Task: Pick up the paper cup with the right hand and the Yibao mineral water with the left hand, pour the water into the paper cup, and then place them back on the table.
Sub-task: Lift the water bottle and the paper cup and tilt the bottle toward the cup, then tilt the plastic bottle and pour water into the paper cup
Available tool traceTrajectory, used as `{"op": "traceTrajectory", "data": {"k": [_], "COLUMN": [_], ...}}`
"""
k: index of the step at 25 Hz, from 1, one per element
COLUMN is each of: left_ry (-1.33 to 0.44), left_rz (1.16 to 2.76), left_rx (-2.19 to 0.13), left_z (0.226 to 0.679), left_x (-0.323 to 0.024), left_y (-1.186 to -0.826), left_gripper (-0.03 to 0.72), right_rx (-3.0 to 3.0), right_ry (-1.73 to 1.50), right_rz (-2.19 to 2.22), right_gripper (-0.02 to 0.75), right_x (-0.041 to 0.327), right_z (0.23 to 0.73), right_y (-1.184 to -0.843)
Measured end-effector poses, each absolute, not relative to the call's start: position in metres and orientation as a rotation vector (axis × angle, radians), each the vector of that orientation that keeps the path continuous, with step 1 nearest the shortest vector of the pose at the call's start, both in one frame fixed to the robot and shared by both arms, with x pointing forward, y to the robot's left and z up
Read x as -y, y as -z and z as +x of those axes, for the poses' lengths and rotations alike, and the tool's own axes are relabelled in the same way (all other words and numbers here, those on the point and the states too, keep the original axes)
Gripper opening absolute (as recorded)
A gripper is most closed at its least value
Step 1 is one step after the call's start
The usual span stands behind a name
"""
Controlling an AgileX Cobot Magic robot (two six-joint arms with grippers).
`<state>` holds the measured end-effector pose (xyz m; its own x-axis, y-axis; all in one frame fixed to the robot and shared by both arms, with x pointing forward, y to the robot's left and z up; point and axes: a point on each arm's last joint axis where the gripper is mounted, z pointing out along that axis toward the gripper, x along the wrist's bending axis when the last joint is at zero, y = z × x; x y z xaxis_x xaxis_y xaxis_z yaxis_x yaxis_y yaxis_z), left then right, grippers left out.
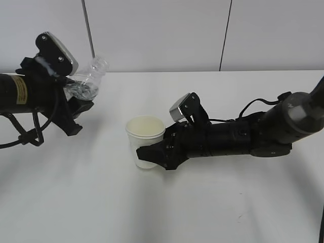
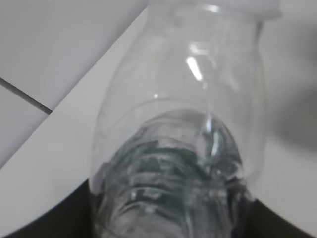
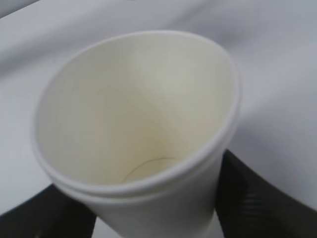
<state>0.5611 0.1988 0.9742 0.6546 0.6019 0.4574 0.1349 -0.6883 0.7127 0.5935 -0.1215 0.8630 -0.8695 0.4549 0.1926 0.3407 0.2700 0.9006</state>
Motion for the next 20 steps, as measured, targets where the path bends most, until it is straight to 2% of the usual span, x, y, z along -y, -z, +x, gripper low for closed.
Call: {"op": "traceTrajectory", "data": {"k": [9, 20], "left_ry": [-0.937, -0.943], "left_rz": [2.317, 2.344], "left_rx": [-0.489, -0.486], "left_z": [0.5554, 0.5549], "left_x": [-0.1909, -0.1916], "left_y": [-0.9713, -0.97], "left_gripper": [0.363, 0.363], "right_rx": [-2.434, -2.44], "right_ry": [-1.67, -1.669], "right_rz": [0.765, 0.748], "right_gripper": [0.511, 0.511], "right_x": [0.1212, 0.1207], "right_z": [0.5933, 0.594], "right_y": [-0.8628, -0.8636]}}
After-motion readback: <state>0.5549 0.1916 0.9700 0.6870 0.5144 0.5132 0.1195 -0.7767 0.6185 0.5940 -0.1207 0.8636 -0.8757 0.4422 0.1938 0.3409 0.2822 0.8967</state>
